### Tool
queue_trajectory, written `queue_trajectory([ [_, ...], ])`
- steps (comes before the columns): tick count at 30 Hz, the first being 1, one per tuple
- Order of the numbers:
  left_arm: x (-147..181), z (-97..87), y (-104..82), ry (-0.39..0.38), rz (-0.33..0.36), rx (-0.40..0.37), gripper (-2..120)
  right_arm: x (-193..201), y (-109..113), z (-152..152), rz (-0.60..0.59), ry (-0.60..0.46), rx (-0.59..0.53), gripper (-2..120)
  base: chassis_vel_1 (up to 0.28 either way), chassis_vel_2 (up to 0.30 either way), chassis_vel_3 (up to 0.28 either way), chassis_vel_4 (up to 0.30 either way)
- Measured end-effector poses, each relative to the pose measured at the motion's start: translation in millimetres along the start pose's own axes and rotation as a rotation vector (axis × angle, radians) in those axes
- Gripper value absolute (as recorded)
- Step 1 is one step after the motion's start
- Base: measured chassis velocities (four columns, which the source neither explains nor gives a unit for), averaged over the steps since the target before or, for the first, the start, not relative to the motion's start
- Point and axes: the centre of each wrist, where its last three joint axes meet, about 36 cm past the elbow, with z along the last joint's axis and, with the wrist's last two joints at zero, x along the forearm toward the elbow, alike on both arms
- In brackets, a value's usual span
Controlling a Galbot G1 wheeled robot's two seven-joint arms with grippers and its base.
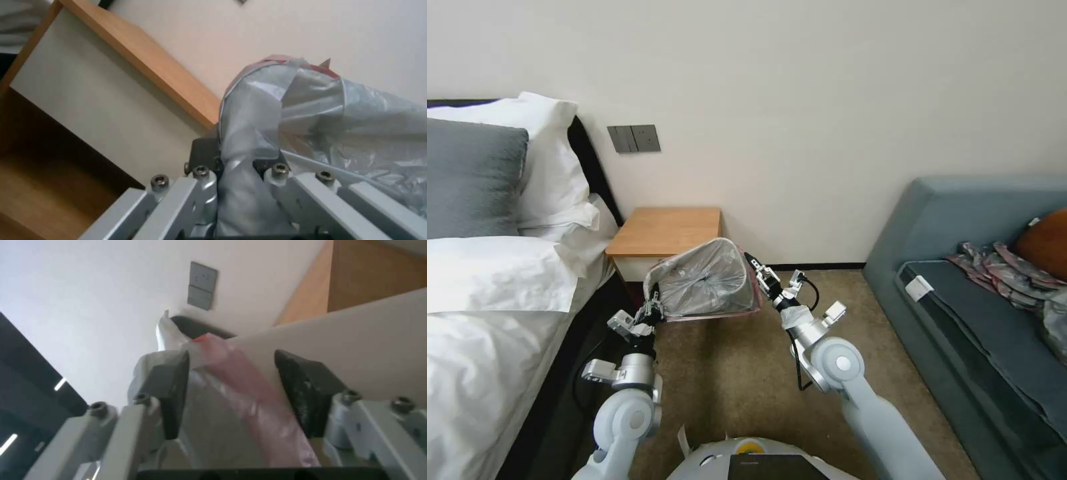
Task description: Pick up the garbage bag from the table and place it over the trash can.
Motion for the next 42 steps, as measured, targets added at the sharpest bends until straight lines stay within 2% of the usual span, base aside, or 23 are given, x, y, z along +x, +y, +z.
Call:
queue_trajectory([
  [1,0.0,0.0,0.0,0.0,0.0,0.0,7,0.0,0.0,0.0,0.0,0.0,0.0,49,0.0,0.0,0.0,0.0],
  [4,-0.7,0.5,-0.5,0.001,-0.001,-0.001,7,0.2,0.3,0.5,-0.001,-0.001,-0.001,34,0.0,0.0,0.0,0.0],
  [5,-0.7,0.5,-0.5,0.001,-0.001,-0.001,7,0.2,0.3,0.5,-0.001,-0.001,-0.001,34,0.0,0.0,0.0,0.0],
  [8,-1.0,1.1,-0.6,0.004,-0.001,-0.003,7,0.4,0.2,1.5,0.001,-0.002,-0.002,21,0.0,0.0,0.0,0.0],
  [9,-1.0,1.1,-0.6,0.004,-0.001,-0.003,7,0.4,0.2,1.5,0.001,-0.002,-0.002,21,0.0,0.0,0.0,0.0],
  [13,-0.8,2.1,-1.5,0.005,0.0,0.0,7,-0.5,0.5,2.7,0.007,-0.009,-0.003,3,0.0,0.0,0.0,0.0],
  [15,-0.6,2.2,-1.4,0.006,-0.001,-0.001,7,-0.7,0.2,2.8,0.01,-0.011,-0.002,0,0.0,0.0,0.0,0.0],
  [25,2.2,0.7,-2.9,0.006,0.006,-0.001,7,-1.0,-0.6,3.6,0.031,-0.025,0.006,0,0.0,0.0,0.0,0.0],
  [32,7.5,-6.1,-12.2,0.005,0.033,0.027,7,-9.7,-17.6,-0.9,0.08,-0.023,0.077,0,0.0,0.0,0.0,0.0],
  [42,9.2,-11.6,-17.6,0.011,0.06,0.058,7,-25.2,-30.0,-8.5,0.075,-0.018,0.144,0,0.0,0.0,0.0,0.0],
])
